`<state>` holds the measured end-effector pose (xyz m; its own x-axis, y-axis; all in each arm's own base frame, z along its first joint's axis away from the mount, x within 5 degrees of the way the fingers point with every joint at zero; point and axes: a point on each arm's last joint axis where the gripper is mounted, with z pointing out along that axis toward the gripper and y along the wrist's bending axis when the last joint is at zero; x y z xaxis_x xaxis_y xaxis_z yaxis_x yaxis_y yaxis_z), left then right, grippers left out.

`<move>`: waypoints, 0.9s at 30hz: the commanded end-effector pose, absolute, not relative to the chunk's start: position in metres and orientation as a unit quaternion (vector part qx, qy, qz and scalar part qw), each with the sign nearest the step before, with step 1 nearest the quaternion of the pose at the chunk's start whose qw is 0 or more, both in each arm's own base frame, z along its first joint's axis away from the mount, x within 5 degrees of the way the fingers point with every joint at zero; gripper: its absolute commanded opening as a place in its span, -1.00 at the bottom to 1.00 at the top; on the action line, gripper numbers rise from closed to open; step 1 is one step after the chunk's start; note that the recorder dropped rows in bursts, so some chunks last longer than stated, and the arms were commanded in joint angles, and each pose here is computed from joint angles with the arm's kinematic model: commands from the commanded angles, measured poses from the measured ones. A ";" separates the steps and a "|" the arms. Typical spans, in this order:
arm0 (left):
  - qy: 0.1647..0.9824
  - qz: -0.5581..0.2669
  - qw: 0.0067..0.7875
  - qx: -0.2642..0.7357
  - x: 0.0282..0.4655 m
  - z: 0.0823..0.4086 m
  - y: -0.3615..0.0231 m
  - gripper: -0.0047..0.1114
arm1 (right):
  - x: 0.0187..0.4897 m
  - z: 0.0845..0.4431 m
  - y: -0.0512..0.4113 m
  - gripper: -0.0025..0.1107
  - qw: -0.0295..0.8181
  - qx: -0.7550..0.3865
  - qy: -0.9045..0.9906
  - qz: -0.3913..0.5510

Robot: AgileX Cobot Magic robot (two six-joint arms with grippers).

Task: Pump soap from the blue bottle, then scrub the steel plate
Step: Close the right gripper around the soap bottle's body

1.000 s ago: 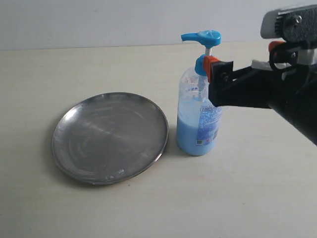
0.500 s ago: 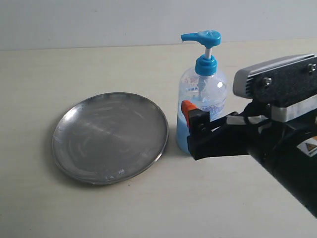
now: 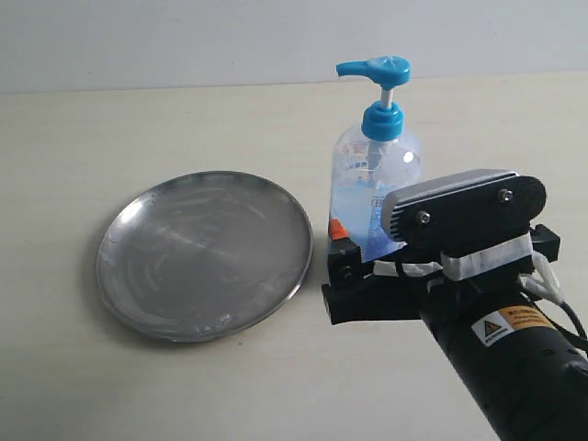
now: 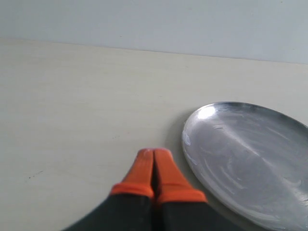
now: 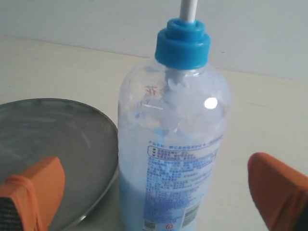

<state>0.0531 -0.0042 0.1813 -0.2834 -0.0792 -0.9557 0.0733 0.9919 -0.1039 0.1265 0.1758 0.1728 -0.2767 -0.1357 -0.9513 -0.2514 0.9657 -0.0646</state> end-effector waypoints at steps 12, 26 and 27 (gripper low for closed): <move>0.795 -0.064 0.603 -0.003 0.053 0.181 -0.004 -0.92 | 0.142 0.152 0.172 0.90 0.603 -0.083 0.793 0.019; 0.795 -0.064 0.603 -0.003 0.053 0.181 -0.004 -0.92 | 0.155 0.152 0.172 0.90 0.599 -0.099 0.793 0.043; 0.795 -0.064 0.603 -0.003 0.053 0.181 -0.004 -0.92 | 0.155 0.152 0.172 0.90 0.601 -0.098 0.792 0.043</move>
<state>0.0531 -0.0042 0.1813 -0.2834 -0.0792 -0.9557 0.0733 0.9919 -0.1039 0.1536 0.1729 0.1510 -0.2779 -0.0989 -0.9555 -0.2067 0.9775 -0.0411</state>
